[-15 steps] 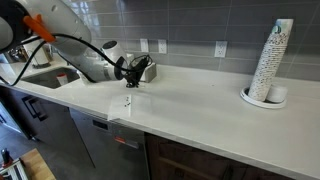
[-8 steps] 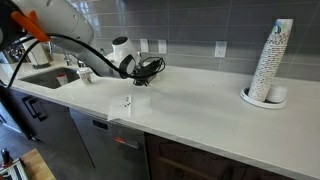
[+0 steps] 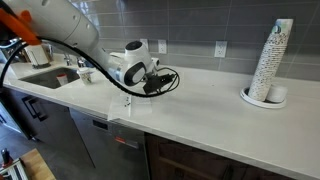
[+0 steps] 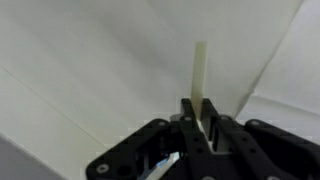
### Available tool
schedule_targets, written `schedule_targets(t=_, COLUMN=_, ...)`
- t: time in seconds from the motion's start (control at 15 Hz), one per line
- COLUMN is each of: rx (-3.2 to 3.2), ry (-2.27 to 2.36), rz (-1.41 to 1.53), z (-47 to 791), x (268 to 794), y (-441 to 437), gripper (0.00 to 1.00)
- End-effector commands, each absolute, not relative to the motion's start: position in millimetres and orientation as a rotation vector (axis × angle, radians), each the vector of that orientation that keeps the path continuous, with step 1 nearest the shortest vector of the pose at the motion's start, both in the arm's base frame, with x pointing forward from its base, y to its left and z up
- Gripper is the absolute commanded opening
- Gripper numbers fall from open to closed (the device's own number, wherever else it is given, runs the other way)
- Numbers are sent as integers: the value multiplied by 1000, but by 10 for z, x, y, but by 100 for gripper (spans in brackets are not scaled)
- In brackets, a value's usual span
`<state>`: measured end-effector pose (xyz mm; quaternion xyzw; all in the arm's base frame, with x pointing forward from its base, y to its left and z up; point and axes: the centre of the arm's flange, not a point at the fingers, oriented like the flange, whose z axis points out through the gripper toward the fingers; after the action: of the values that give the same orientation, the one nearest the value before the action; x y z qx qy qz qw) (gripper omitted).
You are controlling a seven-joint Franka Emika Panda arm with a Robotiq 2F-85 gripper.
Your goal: Pick up the plastic white spoon, push the topmost beam onto the napkin with the plastic white spoon, put the plastic white spoon on the right side of the kitchen counter
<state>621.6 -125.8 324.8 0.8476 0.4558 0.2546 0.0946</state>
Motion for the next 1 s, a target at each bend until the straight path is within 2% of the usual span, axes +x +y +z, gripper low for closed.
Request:
schedule_targets(t=0.0, rx=2676, ry=1107, rz=695, z=3104, x=6238, y=-1600, gripper=3)
schedule_targets(t=0.33, rx=2803, ry=883, rz=534, z=2968, x=6293, y=-1866, gripper=3)
schedule_targets(t=0.4, rx=2755, ry=953, rz=600, z=2974, x=6171, y=-1901, gripper=3)
schedule_targets(t=0.47, rx=2758, ry=941, rz=591, z=2969, x=6187, y=-1903, gripper=14)
schedule_targets(t=0.6, rx=2759, ry=947, rz=596, z=2966, x=6199, y=-1872, gripper=14)
schedule_targets(t=0.67, rx=2759, ry=948, rz=596, z=2968, x=6201, y=-1868, gripper=3)
schedule_targets(t=0.93, rx=2791, ry=935, rz=572, z=2916, x=6207, y=-1869, gripper=3)
